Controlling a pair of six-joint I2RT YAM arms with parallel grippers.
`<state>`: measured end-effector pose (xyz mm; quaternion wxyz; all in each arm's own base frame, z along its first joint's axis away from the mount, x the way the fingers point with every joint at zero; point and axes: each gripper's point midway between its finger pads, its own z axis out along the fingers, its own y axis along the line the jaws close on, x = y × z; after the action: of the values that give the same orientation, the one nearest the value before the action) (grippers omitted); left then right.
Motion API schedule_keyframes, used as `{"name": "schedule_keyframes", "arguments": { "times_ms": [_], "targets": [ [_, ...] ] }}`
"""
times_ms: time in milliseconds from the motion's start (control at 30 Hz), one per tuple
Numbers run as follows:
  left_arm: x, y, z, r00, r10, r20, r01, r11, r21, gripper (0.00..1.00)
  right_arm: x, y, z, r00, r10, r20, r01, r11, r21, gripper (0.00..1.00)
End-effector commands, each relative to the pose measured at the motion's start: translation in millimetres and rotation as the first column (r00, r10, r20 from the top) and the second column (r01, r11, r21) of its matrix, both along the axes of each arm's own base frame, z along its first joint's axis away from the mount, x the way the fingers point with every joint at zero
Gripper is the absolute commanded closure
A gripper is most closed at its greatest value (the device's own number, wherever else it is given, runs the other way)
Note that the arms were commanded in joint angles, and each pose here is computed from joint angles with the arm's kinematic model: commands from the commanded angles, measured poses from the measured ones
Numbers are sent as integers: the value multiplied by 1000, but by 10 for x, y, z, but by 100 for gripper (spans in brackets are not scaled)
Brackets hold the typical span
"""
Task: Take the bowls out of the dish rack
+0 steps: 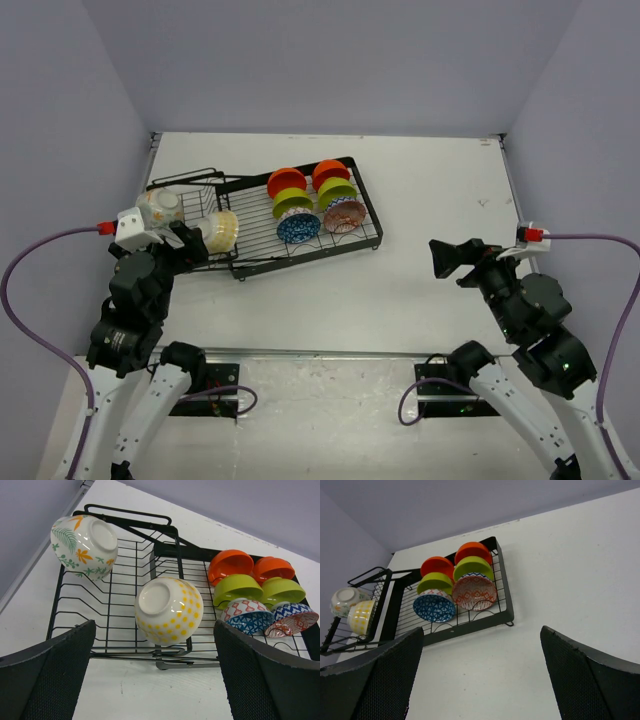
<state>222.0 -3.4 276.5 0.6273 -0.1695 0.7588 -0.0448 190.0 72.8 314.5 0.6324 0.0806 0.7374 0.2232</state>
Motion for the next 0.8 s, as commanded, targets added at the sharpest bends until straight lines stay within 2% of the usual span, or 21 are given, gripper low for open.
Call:
{"name": "schedule_keyframes", "arguments": {
  "times_ms": [0,167,333,367,433,500,533,567,667,733,767],
  "targets": [
    [16,42,32,999,23,22,-23,1000,-1,0,35,29,84,999,8,32,-8,1000,6,1],
    [28,36,17,1000,22,14,-22,1000,1,0,45,143,182,996,47,75,-53,995,81,1],
    [38,36,15,1000,23,11,-23,1000,2,0,115,594,211,973,204,109,-226,941,251,1],
    [40,36,2,1000,23,7,-23,1000,3,0,137,677,331,966,221,138,-255,910,327,1],
    [43,38,-1,1000,24,6,-25,1000,4,0,247,855,358,960,256,115,-281,858,429,1],
    [42,38,5,1000,24,9,-24,1000,3,0,367,961,356,960,264,89,-273,824,496,1],
    [42,38,5,1000,24,7,-25,1000,3,0,470,1095,256,955,295,37,-265,791,551,1],
    [39,41,9,1000,26,9,-26,1000,2,0,532,1159,322,951,303,62,-280,758,588,1],
    [32,48,18,999,29,12,-29,1000,2,0,772,1394,220,939,343,29,-271,684,678,1],
    [31,48,15,999,30,12,-30,1000,0,0,895,1489,152,937,347,-22,-218,636,741,1],
    [32,44,19,1000,28,14,-28,1000,0,0,1025,1549,-31,943,322,-89,-147,641,753,1]
  ]
}}
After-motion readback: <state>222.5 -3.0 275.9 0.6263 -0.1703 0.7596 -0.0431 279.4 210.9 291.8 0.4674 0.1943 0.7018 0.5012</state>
